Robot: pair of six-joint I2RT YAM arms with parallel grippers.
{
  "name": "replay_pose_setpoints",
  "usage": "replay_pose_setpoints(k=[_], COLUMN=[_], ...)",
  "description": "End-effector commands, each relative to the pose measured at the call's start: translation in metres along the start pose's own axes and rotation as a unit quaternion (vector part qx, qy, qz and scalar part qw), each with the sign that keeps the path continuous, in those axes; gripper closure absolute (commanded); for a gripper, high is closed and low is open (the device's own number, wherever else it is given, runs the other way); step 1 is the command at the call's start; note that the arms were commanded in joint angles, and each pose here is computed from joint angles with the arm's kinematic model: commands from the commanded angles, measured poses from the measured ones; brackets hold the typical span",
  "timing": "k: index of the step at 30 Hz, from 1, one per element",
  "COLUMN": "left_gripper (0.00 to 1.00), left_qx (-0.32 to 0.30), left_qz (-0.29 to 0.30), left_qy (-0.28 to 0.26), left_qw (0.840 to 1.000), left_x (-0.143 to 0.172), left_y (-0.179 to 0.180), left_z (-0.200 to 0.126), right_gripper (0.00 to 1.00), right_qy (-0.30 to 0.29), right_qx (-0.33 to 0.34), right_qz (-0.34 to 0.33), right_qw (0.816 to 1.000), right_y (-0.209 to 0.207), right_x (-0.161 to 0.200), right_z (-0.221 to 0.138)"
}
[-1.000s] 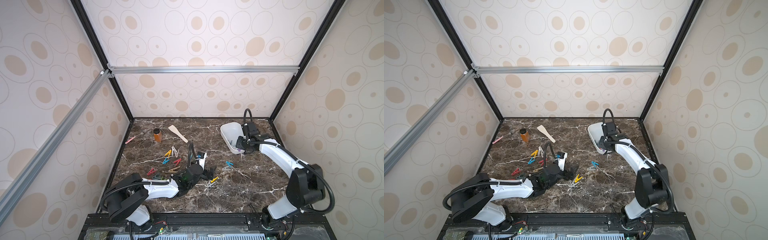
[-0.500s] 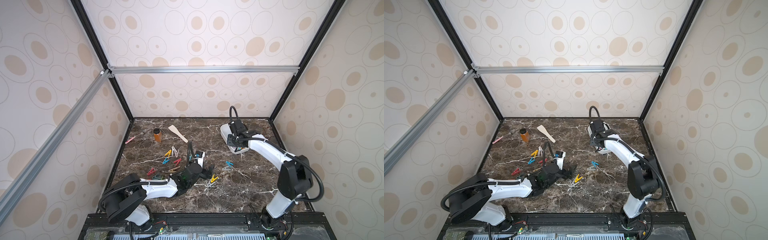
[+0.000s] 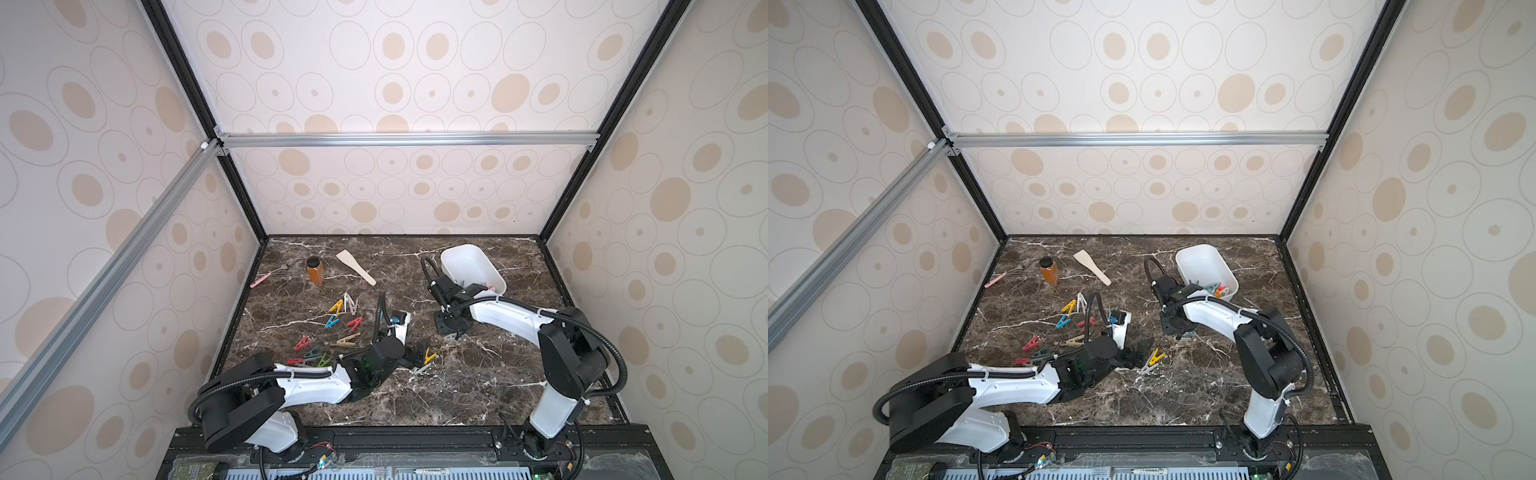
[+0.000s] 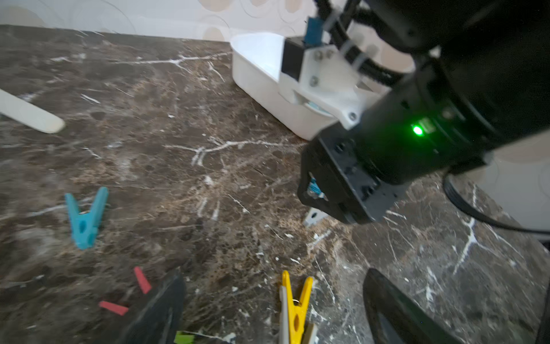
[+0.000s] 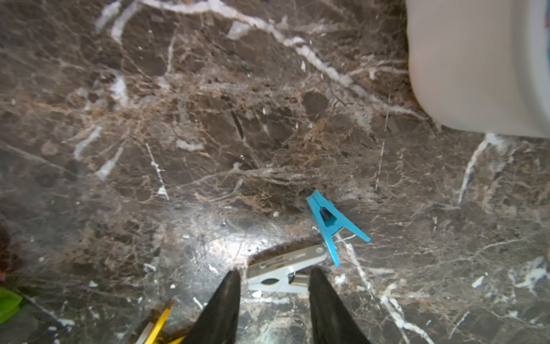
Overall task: Put the clothespins into the storage box
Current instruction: Move the clothespin to the center of the board.
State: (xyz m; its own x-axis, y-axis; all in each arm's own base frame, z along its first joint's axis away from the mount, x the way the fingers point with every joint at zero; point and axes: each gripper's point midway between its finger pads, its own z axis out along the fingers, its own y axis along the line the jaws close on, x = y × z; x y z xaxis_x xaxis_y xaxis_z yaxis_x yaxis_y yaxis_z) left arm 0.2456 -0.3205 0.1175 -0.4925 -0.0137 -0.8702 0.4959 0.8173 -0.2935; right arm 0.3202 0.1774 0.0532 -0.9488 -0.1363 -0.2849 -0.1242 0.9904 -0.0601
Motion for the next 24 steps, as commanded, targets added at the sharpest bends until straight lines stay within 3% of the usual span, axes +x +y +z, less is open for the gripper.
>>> replay_pose_setpoints(k=[1, 9, 18, 24], left_gripper=[0.07, 0.06, 0.06, 0.07], left_qx=[0.035, 0.022, 0.036, 0.056], left_qz=[-0.019, 0.030, 0.023, 0.022], left_qy=[-0.021, -0.019, -0.013, -0.003], left_qw=[0.999, 0.999, 0.999, 0.998], left_x=[-0.014, -0.018, -0.016, -0.014], left_y=[-0.022, -0.021, -0.029, -0.039], left_z=[0.005, 0.006, 0.013, 0.018], right_gripper=[0.59, 0.61, 0.67, 0.67], right_qy=[0.016, 0.050, 0.057, 0.044], right_qx=[0.010, 0.001, -0.057, -0.030], right_qz=[0.019, 0.032, 0.018, 0.036], right_qw=[1.000, 0.998, 0.997, 0.998], right_y=[-0.019, -0.018, 0.017, -0.010], right_x=[0.004, 0.023, 0.053, 0.050], right_z=[0.010, 0.029, 0.003, -0.001])
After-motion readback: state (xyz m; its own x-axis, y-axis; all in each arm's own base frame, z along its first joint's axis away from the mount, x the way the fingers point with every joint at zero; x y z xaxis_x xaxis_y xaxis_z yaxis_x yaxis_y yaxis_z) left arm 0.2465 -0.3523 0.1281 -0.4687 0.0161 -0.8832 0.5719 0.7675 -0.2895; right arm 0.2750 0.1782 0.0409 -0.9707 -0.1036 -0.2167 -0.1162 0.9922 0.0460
